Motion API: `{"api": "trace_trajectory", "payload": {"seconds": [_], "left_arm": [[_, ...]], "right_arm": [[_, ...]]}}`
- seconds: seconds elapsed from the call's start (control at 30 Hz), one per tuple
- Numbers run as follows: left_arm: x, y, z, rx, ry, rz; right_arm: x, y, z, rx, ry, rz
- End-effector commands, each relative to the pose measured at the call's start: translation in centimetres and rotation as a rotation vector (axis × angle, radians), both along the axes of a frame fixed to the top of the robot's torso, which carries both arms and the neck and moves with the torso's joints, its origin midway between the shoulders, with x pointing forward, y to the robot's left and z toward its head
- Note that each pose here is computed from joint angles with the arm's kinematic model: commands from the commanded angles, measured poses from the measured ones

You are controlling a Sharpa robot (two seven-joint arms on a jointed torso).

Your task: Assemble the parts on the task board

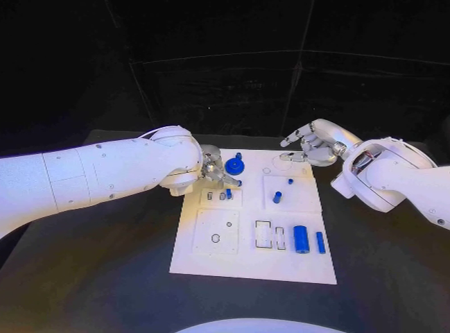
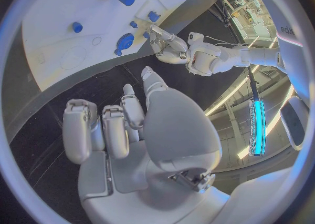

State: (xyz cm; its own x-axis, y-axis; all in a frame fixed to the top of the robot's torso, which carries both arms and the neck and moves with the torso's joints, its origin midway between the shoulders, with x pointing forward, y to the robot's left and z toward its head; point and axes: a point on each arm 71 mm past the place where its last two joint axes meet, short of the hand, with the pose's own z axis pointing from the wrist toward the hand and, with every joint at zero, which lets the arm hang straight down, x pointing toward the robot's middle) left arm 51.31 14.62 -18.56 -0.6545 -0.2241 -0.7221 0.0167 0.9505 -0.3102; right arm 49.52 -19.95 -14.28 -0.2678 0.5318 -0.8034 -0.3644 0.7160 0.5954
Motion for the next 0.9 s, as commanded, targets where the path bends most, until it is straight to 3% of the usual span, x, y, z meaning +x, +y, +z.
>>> {"api": "trace_trajectory", "payload": {"seconds": [0.03,0.33,0.9], "left_arm": [[-0.04,-0.02,-0.18,0.053,0.009,-0.026],[-0.09,-0.52,-0.62,0.079,0.027,-0.049],[-0.16,-0.75,-0.64,0.066,0.013,-0.047]], "right_arm": [[0.06,0.07,0.05,-0.003,0.01,0.002],[0.13,0.27,-0.04,-0.003,0.02,0.007],[0.44,0.69,-0.24,-0.007,0.03,0.015]]}}
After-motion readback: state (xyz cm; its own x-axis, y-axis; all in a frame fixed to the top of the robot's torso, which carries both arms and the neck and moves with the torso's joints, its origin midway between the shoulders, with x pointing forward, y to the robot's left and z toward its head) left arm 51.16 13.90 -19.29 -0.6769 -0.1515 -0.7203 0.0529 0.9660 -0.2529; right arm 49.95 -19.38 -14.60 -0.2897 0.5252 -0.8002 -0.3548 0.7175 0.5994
